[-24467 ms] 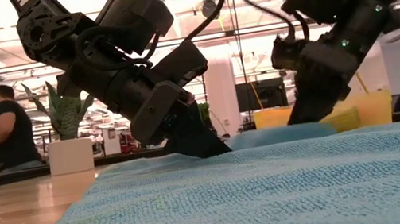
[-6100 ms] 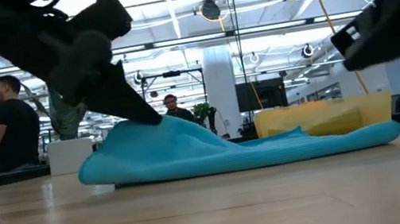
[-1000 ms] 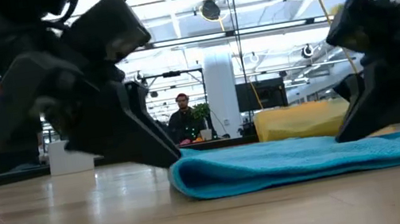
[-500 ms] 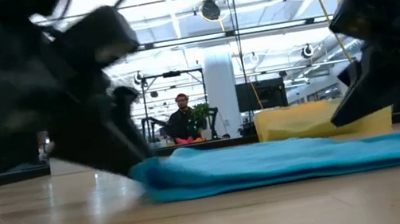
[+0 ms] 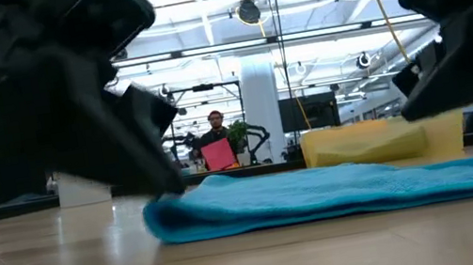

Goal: Fold microfiber towels
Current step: Fold the blue kitchen towel

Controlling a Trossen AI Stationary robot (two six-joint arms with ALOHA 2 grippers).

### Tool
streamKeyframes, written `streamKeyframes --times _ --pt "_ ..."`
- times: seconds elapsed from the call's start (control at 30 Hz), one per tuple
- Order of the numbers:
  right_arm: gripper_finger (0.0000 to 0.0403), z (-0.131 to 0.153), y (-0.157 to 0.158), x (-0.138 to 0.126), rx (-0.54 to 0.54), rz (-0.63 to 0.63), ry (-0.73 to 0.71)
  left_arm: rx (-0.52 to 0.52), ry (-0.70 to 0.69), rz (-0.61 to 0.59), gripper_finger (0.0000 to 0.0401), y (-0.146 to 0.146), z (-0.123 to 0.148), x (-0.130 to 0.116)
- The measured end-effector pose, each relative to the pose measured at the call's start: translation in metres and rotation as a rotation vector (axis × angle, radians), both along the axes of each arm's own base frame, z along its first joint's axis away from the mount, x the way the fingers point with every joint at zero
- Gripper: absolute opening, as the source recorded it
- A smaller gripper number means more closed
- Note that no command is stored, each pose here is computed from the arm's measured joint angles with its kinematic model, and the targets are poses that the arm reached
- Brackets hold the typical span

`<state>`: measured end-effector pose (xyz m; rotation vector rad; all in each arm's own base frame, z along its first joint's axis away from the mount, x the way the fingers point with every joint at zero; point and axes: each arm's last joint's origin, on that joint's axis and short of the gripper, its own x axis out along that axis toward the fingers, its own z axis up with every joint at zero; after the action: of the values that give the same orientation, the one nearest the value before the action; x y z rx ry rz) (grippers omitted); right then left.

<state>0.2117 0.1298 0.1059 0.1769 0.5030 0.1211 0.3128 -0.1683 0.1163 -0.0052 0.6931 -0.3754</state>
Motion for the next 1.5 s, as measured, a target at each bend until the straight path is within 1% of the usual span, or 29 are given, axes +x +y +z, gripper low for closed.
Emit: streamKeyframes --times 0.13,0.27,0.37,0.47,0.53,0.63,0.67,0.73,0.83,0.93,1.0,1.1,1.2,1.3,1.37,1.43,1.5 --pt "0.0 -0.012 0.0 0.0 -0.004 -0.013 0.045 -0.009 0.058 -0.003 0.0092 -0.008 -0.012 -0.005" --pt "0.0 -0.018 -0.002 -0.003 -0.01 -0.032 0.104 -0.028 0.112 0.029 0.0092 -0.01 -0.014 -0.009" --pt "0.0 -0.015 -0.001 -0.007 -0.015 -0.035 0.132 -0.031 0.118 0.03 0.0092 -0.013 -0.012 -0.012" --pt "0.0 -0.006 0.001 -0.008 -0.012 -0.037 0.086 -0.041 0.105 0.019 0.0092 -0.016 -0.011 -0.012" --pt "0.0 0.001 0.004 -0.006 0.008 -0.016 0.026 -0.054 0.089 0.015 0.0092 -0.016 -0.009 -0.012" --pt "0.0 0.008 0.009 -0.003 0.053 0.06 -0.043 -0.083 0.044 0.024 0.0092 -0.017 0.0 -0.01" --pt "0.0 0.008 0.011 -0.002 0.068 0.084 -0.055 -0.077 0.033 0.035 0.0092 -0.017 0.001 -0.009" --pt "0.0 0.005 0.013 0.0 0.072 0.11 -0.054 -0.049 0.016 0.051 0.0092 -0.016 0.002 -0.009" --pt "0.0 -0.006 0.017 0.004 0.05 0.109 -0.02 -0.018 0.007 0.073 0.0092 -0.014 0.001 -0.009" --pt "0.0 -0.02 0.017 0.008 0.023 0.095 0.026 0.036 0.056 0.102 0.0092 -0.01 -0.004 -0.011" --pt "0.0 -0.027 0.015 0.009 0.014 0.078 0.059 0.059 0.087 0.107 0.0092 -0.008 -0.007 -0.013" --pt "0.0 -0.029 0.012 0.006 -0.017 0.006 0.089 0.062 0.105 0.136 0.0092 -0.01 -0.008 -0.016" --pt "0.0 -0.021 0.013 -0.001 -0.079 -0.019 0.056 0.146 0.049 0.136 0.0092 -0.02 -0.007 -0.022" --pt "0.0 -0.002 0.02 -0.005 -0.109 0.024 -0.042 0.229 -0.031 0.111 0.0092 -0.033 -0.001 -0.026" --pt "0.0 0.011 0.024 -0.007 -0.121 0.064 -0.111 0.268 -0.078 0.108 0.0092 -0.041 0.005 -0.025" --pt "0.0 0.023 0.027 -0.008 -0.119 0.091 -0.184 0.333 -0.108 0.117 0.0092 -0.046 0.009 -0.026" --pt "0.0 0.03 0.029 -0.008 -0.115 0.106 -0.237 0.402 -0.118 0.078 0.0092 -0.051 0.012 -0.027"
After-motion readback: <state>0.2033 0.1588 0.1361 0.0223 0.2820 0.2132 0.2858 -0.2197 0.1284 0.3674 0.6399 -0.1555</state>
